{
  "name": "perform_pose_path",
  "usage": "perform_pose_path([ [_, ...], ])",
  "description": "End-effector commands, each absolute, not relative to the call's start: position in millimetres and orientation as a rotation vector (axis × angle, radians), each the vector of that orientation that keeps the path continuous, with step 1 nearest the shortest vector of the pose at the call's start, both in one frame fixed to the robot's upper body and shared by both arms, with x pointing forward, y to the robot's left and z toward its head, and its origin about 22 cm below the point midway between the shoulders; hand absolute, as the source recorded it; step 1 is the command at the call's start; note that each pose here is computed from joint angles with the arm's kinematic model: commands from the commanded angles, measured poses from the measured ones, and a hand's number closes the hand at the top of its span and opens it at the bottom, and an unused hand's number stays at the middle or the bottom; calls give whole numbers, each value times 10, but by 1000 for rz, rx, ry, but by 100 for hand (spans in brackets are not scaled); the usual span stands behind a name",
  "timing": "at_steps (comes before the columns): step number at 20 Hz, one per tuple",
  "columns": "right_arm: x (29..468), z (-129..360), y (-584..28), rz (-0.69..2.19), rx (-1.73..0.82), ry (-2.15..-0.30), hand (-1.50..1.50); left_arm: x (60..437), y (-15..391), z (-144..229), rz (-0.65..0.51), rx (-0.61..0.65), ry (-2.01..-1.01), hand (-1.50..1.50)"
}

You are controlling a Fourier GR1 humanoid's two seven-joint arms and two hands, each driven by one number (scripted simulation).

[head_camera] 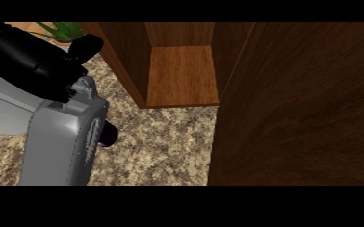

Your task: Pick up the wine, place it into the cabinet and close the cabinet

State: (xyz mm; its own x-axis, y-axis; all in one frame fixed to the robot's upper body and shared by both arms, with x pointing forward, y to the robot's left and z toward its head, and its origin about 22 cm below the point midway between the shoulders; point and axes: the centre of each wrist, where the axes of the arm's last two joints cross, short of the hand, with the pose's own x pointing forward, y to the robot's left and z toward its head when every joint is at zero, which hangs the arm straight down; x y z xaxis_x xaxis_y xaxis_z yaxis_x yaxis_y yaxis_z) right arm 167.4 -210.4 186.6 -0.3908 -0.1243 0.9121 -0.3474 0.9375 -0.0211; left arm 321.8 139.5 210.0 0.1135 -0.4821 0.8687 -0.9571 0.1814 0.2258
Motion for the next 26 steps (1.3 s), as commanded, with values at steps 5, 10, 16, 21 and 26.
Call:
perform_pose_path([
  [5, 1640, 1779, -2296, 233, 304, -2003, -150, 3349, 1431, 1861, 856, 1225, -1392, -150],
  [10, 1554, 1865, -2394, 250, 309, -2013, -150, 3245, 1636, 1404, 888, 1328, -1372, -150],
  [16, 1460, 1847, -2426, 257, 311, -1993, -150, 3169, 1825, 1165, 943, 1321, -1326, -150],
  [21, 1478, 1728, -2452, 273, 324, -1984, -150, 3065, 1845, 912, 920, 1337, -1318, -150],
  [26, 1559, 1712, -2433, 252, 324, -1975, -150, 2882, 1895, 609, 922, 1310, -1295, -150],
])
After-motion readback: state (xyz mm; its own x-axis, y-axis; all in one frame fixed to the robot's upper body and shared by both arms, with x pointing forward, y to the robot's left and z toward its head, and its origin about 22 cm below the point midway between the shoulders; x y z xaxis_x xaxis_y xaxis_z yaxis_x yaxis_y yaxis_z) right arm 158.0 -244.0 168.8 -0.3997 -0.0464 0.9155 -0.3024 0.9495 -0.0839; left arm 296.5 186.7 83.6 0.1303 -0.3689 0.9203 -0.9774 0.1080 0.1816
